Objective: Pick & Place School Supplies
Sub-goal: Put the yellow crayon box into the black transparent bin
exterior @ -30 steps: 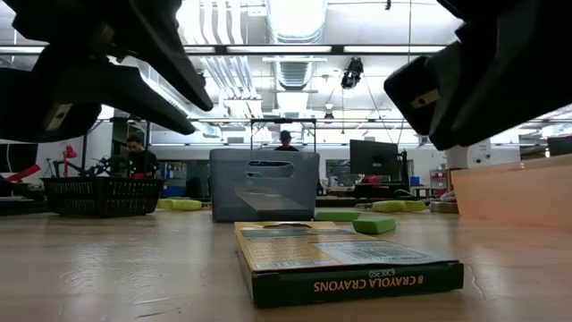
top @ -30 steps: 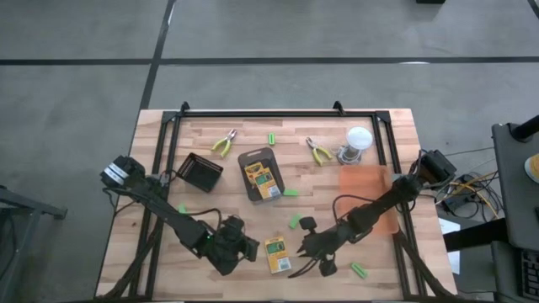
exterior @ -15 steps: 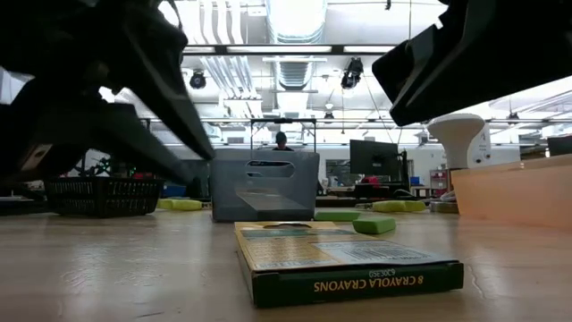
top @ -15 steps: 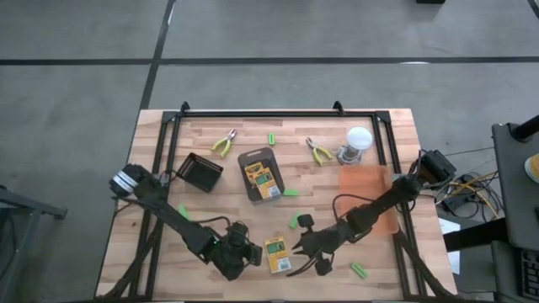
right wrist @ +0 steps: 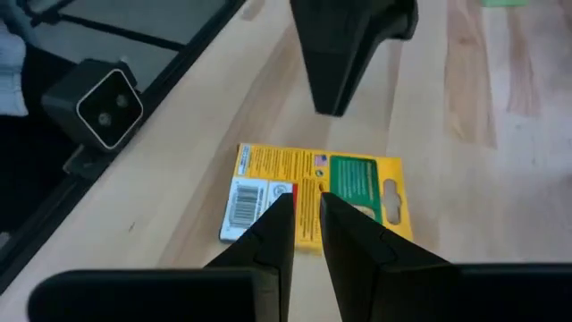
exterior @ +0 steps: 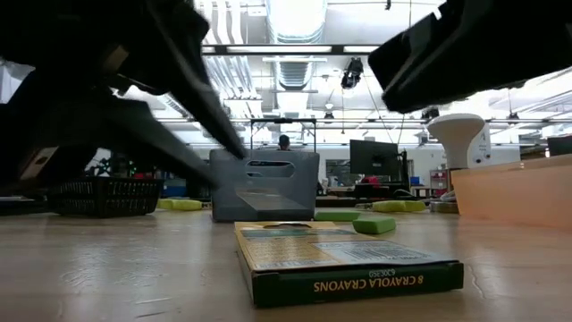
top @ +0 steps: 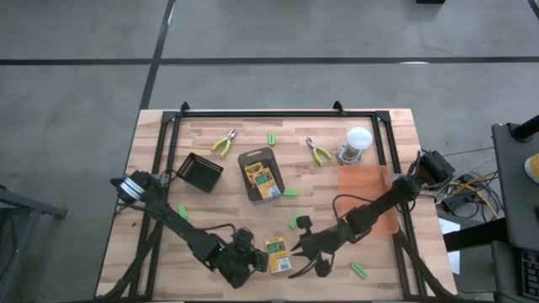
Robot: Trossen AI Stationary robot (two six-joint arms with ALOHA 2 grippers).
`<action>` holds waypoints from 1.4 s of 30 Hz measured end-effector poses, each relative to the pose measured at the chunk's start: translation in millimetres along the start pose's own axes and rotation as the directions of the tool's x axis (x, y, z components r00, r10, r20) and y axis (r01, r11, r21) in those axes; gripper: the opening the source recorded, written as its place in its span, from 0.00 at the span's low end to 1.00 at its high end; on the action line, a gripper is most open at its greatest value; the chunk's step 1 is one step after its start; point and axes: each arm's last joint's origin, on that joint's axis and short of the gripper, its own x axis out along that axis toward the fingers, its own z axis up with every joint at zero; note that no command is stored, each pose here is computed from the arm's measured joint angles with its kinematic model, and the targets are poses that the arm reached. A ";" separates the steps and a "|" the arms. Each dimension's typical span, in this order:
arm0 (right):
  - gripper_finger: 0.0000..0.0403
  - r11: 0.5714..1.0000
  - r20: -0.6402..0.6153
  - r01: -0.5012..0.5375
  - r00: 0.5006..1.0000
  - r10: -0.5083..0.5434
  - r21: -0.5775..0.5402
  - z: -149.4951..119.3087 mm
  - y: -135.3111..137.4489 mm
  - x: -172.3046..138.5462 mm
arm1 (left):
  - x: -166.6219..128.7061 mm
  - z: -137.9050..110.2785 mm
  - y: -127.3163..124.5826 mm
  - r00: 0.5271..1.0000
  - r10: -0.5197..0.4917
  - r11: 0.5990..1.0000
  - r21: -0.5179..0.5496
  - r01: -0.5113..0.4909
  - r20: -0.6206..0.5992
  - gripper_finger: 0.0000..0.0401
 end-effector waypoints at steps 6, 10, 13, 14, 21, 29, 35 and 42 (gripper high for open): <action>0.14 1.000 -0.047 0.007 0.999 -0.008 -0.025 -18.2 -0.3 19.3 | 2.3 -1.7 -1.4 1.000 -0.021 1.000 0.011 0.021 -0.006 0.24; 0.14 1.000 -0.055 0.020 0.998 -0.020 -0.007 -20.5 -3.9 25.5 | 1.3 -1.3 -1.6 1.000 -0.024 1.000 0.009 0.024 -0.006 0.24; 0.14 1.000 -0.044 0.024 0.999 -0.024 0.001 -20.4 -5.8 28.3 | 1.6 -0.5 -1.1 0.999 -0.027 1.000 -0.010 0.027 0.019 0.24; 0.14 1.000 -0.040 0.024 0.999 -0.024 0.002 -20.3 -6.0 28.7 | 1.2 -0.9 -0.9 0.999 -0.031 0.999 -0.017 0.032 0.033 0.24; 0.14 1.000 -0.020 0.021 1.000 -0.021 0.008 -18.0 -5.7 28.7 | -1.8 -4.1 2.5 0.997 -0.028 0.999 -0.040 0.030 0.067 0.24; 0.14 1.000 -0.007 0.020 1.000 -0.019 0.012 -16.7 -5.6 28.7 | -3.3 -5.1 7.6 0.997 0.008 0.997 -0.076 -0.003 0.075 0.24; 0.14 1.000 -0.005 0.019 1.000 -0.019 0.013 -16.5 -5.6 28.7 | -3.1 -4.5 10.0 0.997 0.030 0.997 -0.073 -0.025 0.075 0.24; 0.14 1.000 -0.001 0.018 1.000 -0.018 0.006 -16.7 -5.5 29.3 | -2.1 -4.8 9.3 0.999 0.036 0.992 -0.125 -0.031 0.035 0.24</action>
